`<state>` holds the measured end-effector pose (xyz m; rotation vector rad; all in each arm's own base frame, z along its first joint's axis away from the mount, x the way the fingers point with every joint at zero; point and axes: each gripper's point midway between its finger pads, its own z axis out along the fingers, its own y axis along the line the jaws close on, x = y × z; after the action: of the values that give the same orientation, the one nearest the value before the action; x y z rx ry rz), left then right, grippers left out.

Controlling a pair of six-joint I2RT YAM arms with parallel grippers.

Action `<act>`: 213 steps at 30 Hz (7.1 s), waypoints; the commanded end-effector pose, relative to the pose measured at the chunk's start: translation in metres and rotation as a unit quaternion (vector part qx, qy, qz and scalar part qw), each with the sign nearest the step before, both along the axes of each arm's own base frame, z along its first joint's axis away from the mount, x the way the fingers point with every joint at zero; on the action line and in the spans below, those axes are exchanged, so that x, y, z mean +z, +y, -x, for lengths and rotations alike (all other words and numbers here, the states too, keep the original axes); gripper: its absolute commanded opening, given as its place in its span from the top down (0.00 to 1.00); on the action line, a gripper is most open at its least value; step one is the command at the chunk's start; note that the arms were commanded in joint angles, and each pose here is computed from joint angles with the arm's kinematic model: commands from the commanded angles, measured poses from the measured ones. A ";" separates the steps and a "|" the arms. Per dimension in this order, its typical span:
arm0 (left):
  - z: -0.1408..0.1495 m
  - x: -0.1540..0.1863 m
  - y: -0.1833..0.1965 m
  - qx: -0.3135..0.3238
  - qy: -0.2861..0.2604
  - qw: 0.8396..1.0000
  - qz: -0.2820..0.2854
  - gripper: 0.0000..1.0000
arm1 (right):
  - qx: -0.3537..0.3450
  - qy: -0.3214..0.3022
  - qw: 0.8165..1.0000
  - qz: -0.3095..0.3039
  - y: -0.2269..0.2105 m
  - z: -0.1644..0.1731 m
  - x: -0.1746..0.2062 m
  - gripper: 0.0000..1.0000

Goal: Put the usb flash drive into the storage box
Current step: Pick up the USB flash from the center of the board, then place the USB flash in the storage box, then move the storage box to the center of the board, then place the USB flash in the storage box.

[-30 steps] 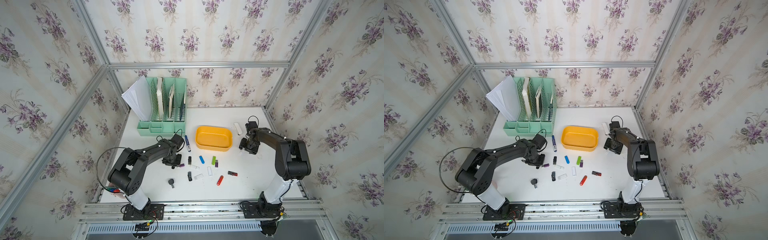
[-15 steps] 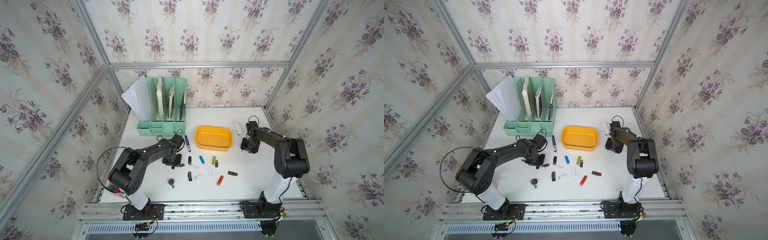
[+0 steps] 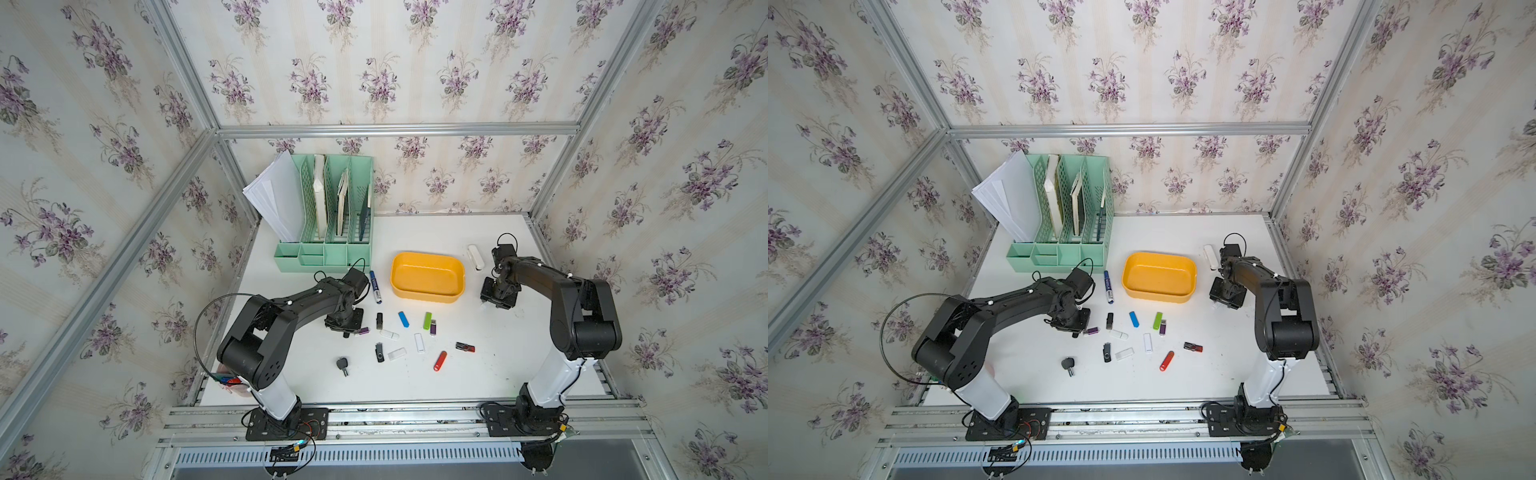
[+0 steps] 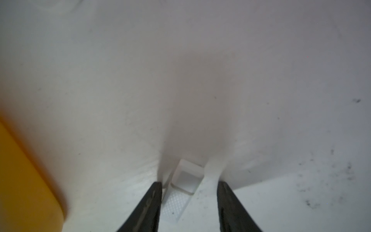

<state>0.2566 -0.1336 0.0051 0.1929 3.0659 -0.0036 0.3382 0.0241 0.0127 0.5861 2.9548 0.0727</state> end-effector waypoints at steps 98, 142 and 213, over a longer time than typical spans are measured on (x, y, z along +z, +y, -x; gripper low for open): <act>0.015 0.005 -0.014 -0.015 0.041 0.999 0.010 0.80 | 0.142 -0.085 0.984 0.064 0.132 -0.080 0.064 0.47; -0.109 0.123 -0.147 -0.080 -0.090 0.986 0.116 0.79 | 0.115 -0.057 0.992 -0.022 0.075 -0.026 0.035 0.26; -0.182 0.087 -0.137 -0.113 -0.135 0.983 0.049 0.50 | 0.172 -0.034 0.980 -0.096 0.112 0.127 0.039 0.23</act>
<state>0.4443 -0.2843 0.0773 0.5169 2.7849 -0.1456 0.2091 0.1318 0.0551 0.0946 2.9660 0.3825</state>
